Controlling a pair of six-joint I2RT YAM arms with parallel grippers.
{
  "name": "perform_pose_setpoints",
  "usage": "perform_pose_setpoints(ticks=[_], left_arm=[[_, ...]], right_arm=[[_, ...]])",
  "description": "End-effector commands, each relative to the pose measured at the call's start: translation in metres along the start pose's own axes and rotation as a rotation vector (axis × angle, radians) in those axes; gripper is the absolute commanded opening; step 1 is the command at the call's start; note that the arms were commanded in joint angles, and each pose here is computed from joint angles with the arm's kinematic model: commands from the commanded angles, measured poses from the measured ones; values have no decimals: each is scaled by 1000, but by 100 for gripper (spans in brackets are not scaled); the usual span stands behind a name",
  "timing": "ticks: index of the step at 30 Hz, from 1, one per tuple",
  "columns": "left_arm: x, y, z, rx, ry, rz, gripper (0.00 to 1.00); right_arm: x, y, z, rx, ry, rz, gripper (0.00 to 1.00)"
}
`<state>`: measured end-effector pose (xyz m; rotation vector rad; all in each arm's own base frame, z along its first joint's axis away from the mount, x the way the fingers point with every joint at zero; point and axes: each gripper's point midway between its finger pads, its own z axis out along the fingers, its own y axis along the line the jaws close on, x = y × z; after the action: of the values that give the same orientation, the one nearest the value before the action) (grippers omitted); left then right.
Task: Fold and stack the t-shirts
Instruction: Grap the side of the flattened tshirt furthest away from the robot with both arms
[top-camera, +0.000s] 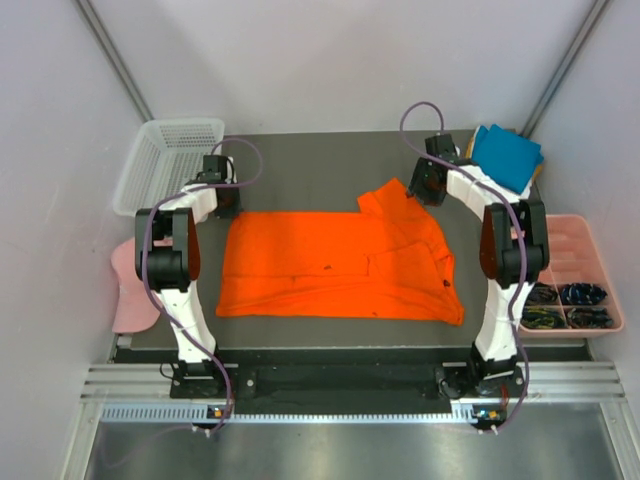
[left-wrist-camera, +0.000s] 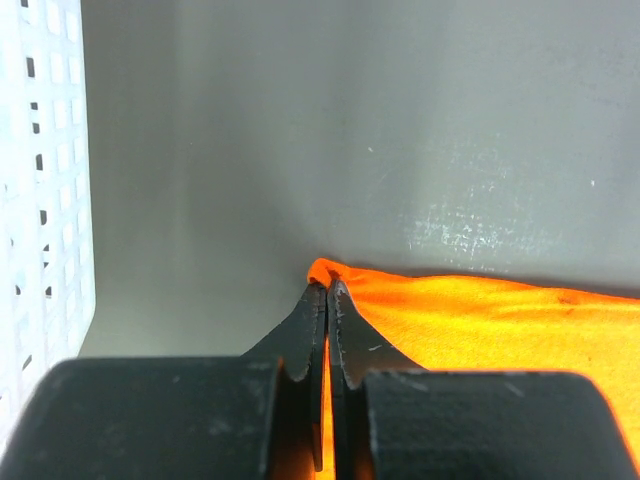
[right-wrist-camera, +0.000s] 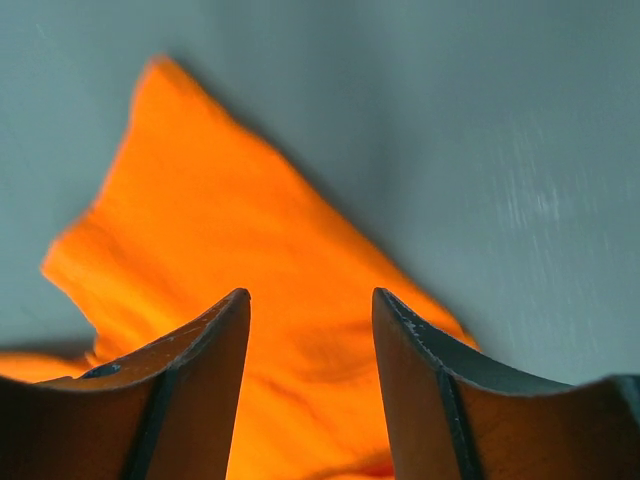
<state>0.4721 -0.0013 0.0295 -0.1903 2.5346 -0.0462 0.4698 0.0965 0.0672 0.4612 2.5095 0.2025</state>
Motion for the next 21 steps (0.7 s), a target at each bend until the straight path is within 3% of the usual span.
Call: perform_pose_setpoints(ticks=[1,9,21], left_arm=[[-2,4,-1,-5,-9,-23,0],[-2,-2,-5,21,-10,-40,0],[-5,0,-7,12,-24,-41,0]], right_arm=[[-35,12,13,-2,-40,-54,53],[-65,25,40,-45,-48,-134,62],[-57,50,64,-238,7,-225,64]])
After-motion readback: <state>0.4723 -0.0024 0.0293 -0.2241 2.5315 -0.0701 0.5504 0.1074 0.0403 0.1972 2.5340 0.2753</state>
